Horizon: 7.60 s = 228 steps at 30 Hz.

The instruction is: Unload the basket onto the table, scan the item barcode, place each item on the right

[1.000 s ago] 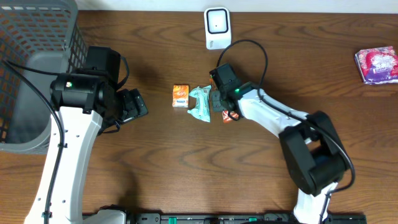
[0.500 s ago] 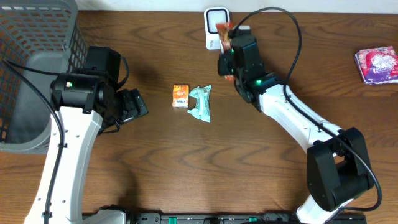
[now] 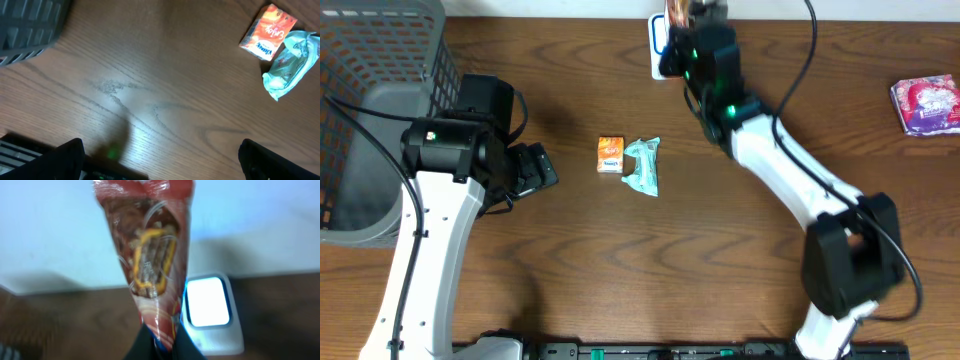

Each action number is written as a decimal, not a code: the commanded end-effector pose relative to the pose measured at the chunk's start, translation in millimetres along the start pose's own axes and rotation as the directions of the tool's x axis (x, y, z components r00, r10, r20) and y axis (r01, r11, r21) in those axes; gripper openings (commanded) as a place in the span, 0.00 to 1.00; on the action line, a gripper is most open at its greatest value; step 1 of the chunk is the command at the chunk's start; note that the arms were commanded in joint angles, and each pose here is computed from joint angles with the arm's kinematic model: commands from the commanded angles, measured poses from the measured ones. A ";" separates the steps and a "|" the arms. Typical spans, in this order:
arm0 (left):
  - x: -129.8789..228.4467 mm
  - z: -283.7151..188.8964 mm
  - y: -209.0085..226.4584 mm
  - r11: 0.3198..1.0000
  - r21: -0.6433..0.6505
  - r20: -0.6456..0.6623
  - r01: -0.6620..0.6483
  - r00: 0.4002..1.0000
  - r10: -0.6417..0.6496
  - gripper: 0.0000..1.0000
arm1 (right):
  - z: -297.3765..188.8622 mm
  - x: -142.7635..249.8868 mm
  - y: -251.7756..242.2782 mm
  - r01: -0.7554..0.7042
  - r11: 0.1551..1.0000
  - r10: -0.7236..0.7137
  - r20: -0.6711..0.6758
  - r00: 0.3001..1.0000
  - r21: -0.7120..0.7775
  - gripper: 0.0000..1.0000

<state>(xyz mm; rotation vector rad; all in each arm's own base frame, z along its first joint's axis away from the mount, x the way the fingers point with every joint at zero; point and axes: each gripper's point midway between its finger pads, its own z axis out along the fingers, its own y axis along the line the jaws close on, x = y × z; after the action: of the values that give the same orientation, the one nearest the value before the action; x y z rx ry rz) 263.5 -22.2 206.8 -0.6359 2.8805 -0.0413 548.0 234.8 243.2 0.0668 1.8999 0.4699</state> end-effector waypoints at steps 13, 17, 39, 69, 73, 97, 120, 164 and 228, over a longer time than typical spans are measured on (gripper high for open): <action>-1.1 0.4 1.3 1.000 -0.007 -0.001 0.000 1.000 0.000 0.98 | 97.5 50.2 -61.6 0.063 0.983 -0.015 -0.268 0.963 0.171 0.01; -1.2 0.4 1.4 1.000 -0.008 0.000 0.000 1.000 0.000 0.98 | 97.4 50.6 -64.7 0.055 0.985 -0.008 -0.278 0.960 0.161 0.01; -1.1 0.4 1.3 1.000 -0.007 -0.001 0.000 1.000 0.000 0.98 | 70.1 17.3 -112.5 0.036 0.966 0.041 -0.291 0.956 0.256 0.01; -1.2 0.4 1.4 1.000 -0.008 0.000 0.000 1.000 0.000 0.98 | -131.8 29.7 -437.5 0.333 0.829 0.123 -0.727 0.675 0.449 0.01; -1.1 0.4 1.3 1.000 -0.007 -0.001 0.000 1.000 0.000 0.98 | -137.7 32.1 -454.4 0.293 0.832 0.150 -0.699 0.699 0.471 0.01; -1.1 0.4 1.4 1.000 -0.008 -0.001 0.000 1.000 0.000 0.98 | -147.8 61.1 -502.4 0.361 0.683 0.219 -0.649 0.729 0.636 0.38; -1.1 0.4 1.3 1.000 -0.007 -0.001 0.000 1.000 0.000 0.98 | -81.2 12.7 -204.4 -0.073 0.996 0.027 -0.615 0.788 -0.050 0.94; -1.1 0.4 1.3 1.000 -0.007 -0.001 0.000 1.000 0.000 0.98 | -89.1 217.1 27.6 0.361 0.930 -0.178 -0.770 0.613 0.072 0.75; -1.2 0.4 1.4 1.000 -0.008 0.000 0.000 1.000 0.000 0.98 | -149.3 195.4 11.5 -0.476 0.877 0.136 -0.917 0.375 -0.064 0.01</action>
<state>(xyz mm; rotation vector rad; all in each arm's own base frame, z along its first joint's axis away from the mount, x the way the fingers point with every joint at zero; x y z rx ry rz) 263.5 -22.2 206.8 -0.6359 2.8805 -0.0413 369.2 234.9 101.8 0.0191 2.8598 0.7996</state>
